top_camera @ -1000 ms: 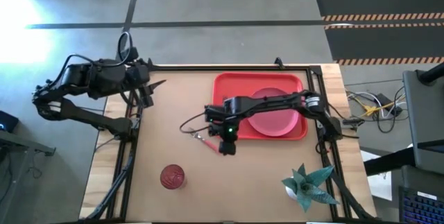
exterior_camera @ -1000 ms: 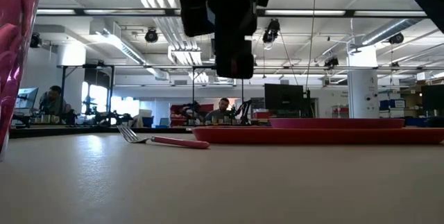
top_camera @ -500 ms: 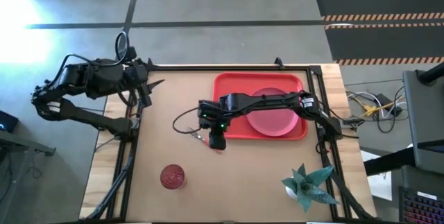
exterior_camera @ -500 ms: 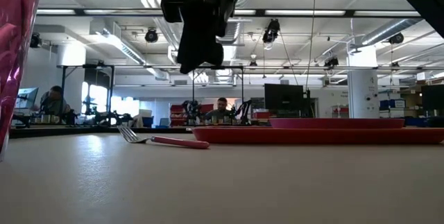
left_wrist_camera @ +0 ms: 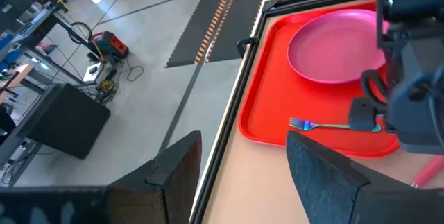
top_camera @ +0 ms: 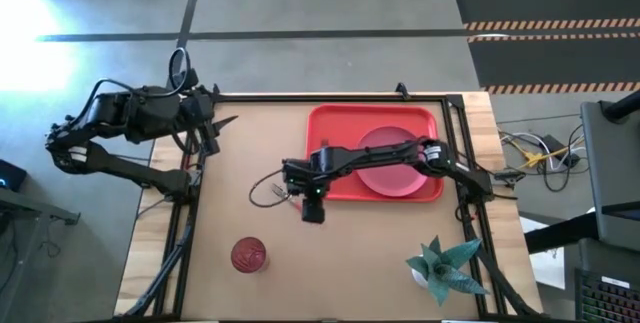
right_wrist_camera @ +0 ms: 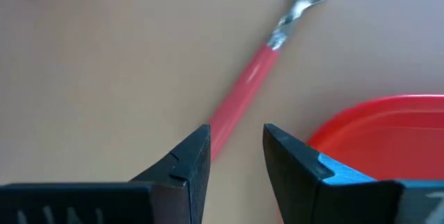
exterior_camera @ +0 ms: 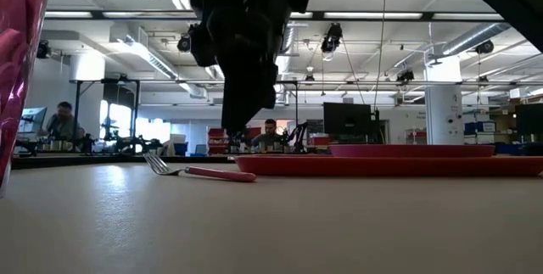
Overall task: Pick and place plate/cup/fork/spoon on tray
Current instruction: Put the pink fork on the red tray to the right of the pink plate
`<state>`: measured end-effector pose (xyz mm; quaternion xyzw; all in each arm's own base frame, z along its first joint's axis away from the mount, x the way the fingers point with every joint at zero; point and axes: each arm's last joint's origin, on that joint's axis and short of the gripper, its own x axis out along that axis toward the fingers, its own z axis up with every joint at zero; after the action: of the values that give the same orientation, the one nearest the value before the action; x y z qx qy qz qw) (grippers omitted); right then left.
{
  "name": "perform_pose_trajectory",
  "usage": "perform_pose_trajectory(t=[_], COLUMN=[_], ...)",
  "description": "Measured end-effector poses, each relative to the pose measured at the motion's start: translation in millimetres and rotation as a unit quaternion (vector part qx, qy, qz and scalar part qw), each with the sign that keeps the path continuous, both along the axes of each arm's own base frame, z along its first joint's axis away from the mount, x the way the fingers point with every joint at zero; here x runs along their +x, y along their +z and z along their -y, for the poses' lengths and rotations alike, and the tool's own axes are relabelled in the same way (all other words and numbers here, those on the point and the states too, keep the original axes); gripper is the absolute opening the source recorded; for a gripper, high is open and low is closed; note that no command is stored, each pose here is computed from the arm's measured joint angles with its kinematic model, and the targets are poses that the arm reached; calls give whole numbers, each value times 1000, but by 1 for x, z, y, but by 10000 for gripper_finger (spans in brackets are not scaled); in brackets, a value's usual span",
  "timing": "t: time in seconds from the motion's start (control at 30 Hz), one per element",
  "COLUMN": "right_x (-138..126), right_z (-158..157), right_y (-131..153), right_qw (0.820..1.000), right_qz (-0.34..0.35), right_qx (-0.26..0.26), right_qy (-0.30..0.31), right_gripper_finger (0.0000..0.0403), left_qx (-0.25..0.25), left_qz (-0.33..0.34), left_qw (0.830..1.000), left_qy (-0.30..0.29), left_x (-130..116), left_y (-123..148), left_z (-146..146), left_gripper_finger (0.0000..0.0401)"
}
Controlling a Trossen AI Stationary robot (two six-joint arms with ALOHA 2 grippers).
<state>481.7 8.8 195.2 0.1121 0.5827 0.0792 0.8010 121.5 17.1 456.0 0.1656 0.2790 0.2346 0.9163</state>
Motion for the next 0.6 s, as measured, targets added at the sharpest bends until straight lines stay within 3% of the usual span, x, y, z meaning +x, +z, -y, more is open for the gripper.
perform_pose_trajectory(t=[0.17,0.6], right_x=[5,15], right_z=[-6,-6], right_y=[-12,-10], right_qw=[1000,999], right_qz=[-2,53], right_qx=[2,3], right_qy=[2,-3], right_gripper_finger=[123,123], left_qx=[0,0], left_qz=[-6,-5], left_qw=[1000,1000], left_qy=[0,0], left_x=[0,0], left_y=[-1,-1], left_z=[0,0], left_gripper_finger=[193,193])
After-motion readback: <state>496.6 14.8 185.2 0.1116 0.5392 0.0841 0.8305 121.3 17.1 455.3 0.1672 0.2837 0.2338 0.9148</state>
